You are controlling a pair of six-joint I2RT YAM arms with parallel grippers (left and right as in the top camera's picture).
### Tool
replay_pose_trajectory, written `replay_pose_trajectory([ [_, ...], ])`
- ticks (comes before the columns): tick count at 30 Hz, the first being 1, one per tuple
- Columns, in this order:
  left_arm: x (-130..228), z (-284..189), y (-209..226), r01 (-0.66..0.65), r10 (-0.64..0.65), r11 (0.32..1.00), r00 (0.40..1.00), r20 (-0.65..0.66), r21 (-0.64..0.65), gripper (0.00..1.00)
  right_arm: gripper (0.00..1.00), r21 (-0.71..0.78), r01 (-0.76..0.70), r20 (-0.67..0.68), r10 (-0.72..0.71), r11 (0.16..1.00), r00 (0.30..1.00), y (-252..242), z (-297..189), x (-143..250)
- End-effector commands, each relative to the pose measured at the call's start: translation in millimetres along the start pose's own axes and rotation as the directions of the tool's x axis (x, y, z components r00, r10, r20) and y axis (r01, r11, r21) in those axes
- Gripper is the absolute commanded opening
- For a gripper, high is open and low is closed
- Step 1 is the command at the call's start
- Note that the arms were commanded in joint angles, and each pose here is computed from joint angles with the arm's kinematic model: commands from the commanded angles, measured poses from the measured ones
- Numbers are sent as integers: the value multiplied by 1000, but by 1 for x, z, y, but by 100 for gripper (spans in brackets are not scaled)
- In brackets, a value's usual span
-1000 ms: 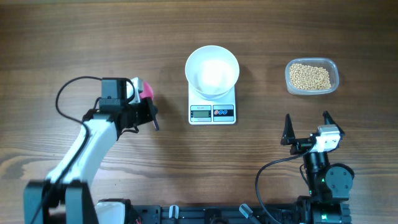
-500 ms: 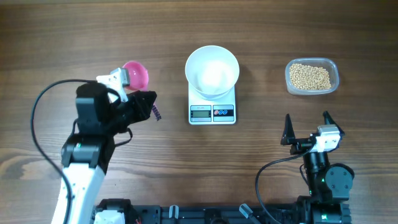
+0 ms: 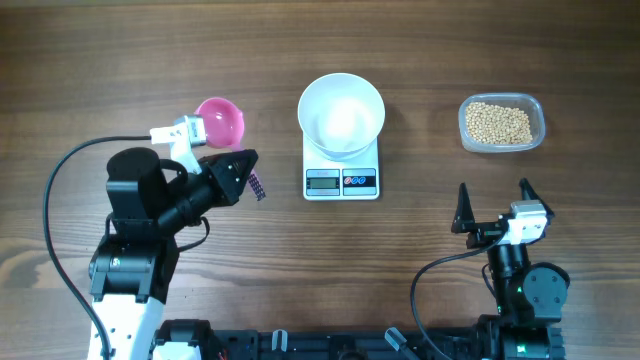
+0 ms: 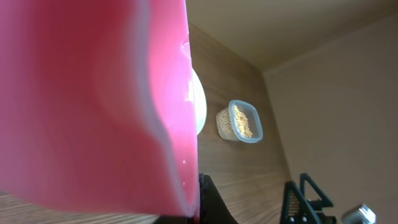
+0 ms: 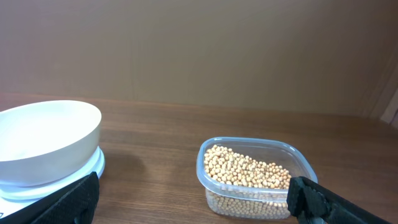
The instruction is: Scoop item into bowl and weigh 150g on scale
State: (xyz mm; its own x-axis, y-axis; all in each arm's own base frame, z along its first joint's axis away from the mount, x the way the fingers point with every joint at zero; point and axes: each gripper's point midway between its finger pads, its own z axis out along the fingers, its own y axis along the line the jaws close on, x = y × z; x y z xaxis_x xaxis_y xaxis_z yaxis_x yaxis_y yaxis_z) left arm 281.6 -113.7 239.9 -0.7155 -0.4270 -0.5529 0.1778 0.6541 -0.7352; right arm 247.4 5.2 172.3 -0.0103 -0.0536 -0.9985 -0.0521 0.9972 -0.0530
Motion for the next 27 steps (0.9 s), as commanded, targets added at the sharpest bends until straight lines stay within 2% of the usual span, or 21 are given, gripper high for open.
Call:
replay_pose_trajectory([
  [1,7,-1,-12,0,2,998,999,-35,61,4,100,9,-2,1,2,1000,1000,-1,0,0],
  [27,9,-2,-14,-1,4,997,999,-44,76,4,100,9,-2,1,2,1000,1000,-1,0,0],
])
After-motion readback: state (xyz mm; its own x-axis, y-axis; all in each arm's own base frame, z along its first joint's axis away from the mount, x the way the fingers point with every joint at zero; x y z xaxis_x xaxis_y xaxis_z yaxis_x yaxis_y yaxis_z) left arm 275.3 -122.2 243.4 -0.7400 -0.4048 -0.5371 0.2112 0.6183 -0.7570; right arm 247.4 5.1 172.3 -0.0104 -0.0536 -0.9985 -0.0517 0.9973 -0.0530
